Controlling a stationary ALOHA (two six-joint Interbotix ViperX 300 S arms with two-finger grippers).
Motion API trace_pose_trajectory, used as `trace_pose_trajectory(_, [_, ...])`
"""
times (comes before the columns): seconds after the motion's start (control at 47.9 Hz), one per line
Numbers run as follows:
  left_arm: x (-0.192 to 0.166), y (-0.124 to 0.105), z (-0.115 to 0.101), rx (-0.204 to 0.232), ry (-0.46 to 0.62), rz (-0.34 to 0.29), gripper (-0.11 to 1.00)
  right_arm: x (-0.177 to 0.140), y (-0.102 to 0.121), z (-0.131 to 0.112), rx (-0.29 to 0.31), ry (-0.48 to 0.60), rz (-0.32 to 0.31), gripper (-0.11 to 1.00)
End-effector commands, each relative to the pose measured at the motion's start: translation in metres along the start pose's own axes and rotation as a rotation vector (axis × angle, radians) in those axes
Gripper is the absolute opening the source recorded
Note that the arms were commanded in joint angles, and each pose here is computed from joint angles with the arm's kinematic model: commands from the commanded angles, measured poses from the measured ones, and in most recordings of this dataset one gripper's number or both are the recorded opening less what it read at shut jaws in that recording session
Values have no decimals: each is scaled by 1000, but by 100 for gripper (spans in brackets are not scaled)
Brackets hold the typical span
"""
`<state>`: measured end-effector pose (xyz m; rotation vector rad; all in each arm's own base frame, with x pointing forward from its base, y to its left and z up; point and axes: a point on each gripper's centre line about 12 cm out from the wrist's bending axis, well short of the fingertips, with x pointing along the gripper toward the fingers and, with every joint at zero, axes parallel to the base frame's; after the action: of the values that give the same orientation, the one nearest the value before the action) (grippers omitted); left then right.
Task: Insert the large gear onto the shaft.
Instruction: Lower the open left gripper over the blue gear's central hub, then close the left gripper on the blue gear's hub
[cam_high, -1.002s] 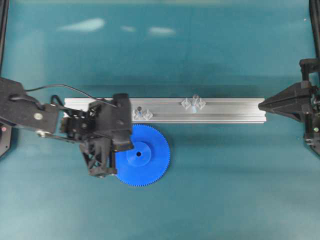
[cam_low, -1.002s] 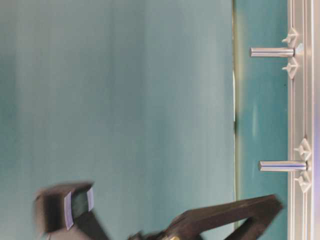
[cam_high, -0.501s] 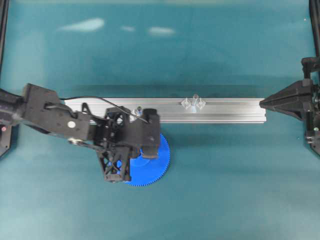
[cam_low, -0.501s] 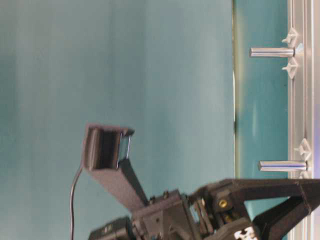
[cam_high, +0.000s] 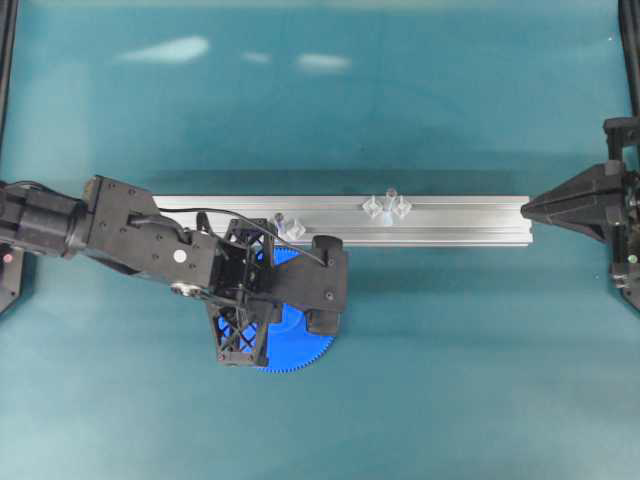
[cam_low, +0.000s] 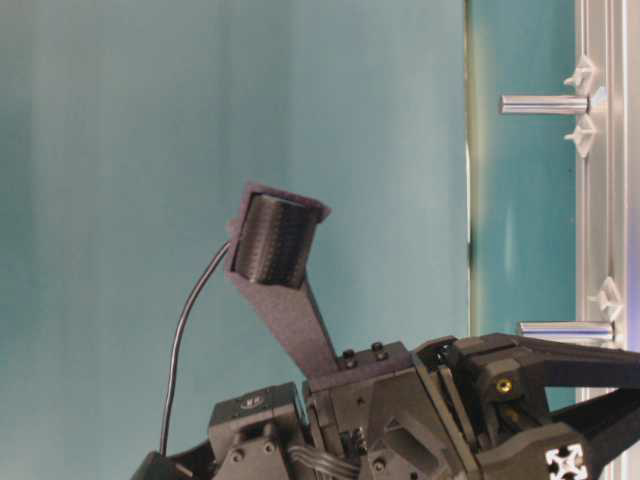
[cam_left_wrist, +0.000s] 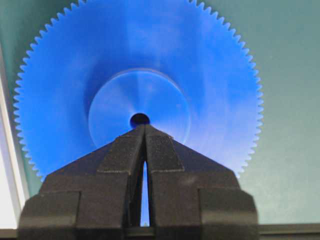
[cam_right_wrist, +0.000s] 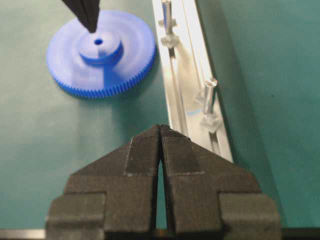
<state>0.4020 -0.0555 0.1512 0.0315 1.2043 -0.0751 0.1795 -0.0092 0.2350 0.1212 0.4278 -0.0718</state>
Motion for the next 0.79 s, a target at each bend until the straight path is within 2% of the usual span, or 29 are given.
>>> trace_pose_trajectory(0.0, [-10, -3, 9, 10, -31, -3, 1, 0, 0, 3, 12, -8, -2, 5])
trace_pose_trajectory(0.772, [0, -2, 7, 16, -2, 4, 1, -1, -1, -1, 15, -8, -2, 5])
